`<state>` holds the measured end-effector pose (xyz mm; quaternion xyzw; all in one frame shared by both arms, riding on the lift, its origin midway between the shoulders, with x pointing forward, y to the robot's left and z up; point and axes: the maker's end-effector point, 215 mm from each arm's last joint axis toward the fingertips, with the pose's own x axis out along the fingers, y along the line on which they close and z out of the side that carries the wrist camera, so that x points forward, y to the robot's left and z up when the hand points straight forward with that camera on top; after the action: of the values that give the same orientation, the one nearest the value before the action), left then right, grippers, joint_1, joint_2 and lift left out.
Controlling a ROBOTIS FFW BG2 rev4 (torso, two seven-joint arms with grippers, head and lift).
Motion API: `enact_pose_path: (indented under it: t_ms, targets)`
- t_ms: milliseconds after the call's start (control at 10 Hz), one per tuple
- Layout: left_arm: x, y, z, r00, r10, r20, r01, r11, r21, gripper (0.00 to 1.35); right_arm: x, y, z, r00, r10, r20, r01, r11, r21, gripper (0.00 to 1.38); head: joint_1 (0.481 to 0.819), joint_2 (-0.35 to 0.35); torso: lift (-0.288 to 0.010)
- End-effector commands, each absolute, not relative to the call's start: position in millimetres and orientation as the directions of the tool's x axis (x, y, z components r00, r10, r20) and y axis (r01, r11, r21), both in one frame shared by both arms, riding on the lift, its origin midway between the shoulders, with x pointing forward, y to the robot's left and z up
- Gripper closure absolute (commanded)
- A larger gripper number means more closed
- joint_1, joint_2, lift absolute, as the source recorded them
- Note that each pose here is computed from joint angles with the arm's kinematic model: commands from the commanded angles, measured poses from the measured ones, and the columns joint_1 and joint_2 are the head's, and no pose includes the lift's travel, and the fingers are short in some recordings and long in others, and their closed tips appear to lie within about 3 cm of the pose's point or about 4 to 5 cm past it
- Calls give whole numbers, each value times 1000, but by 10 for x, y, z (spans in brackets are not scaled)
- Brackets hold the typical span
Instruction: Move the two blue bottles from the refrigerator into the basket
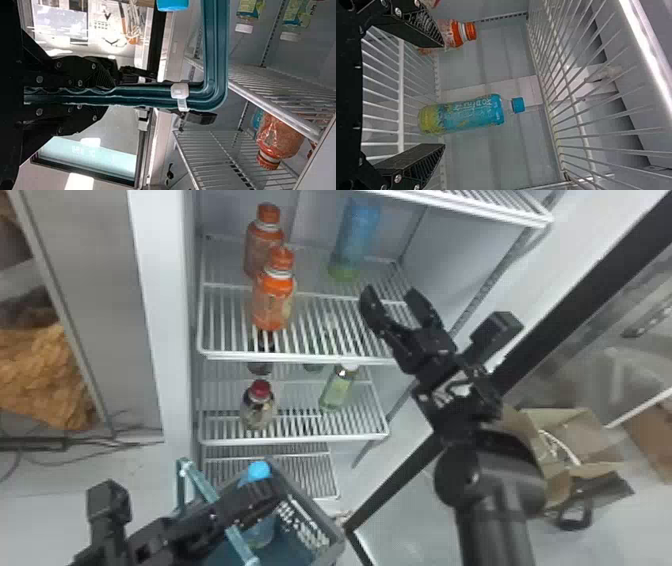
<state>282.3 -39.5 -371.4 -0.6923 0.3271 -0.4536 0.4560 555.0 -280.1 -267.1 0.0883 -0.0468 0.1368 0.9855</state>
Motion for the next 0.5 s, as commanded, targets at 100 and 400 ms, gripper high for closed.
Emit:
enact_pose_path:
  t_ms: [100, 400]
  targets:
    - [2825, -390, -3716, 375, -867, 329, -39, -369, -929, 1202, 5838, -2830, -2638, 962, 243, 122, -260, 952, 159, 153, 695, -350, -10]
    - [2833, -399, -3699, 370, -868, 332, -36, -370, -928, 1202, 6205, -2743, -2555, 962, 243, 122, -260, 952, 158, 153, 695, -350, -10]
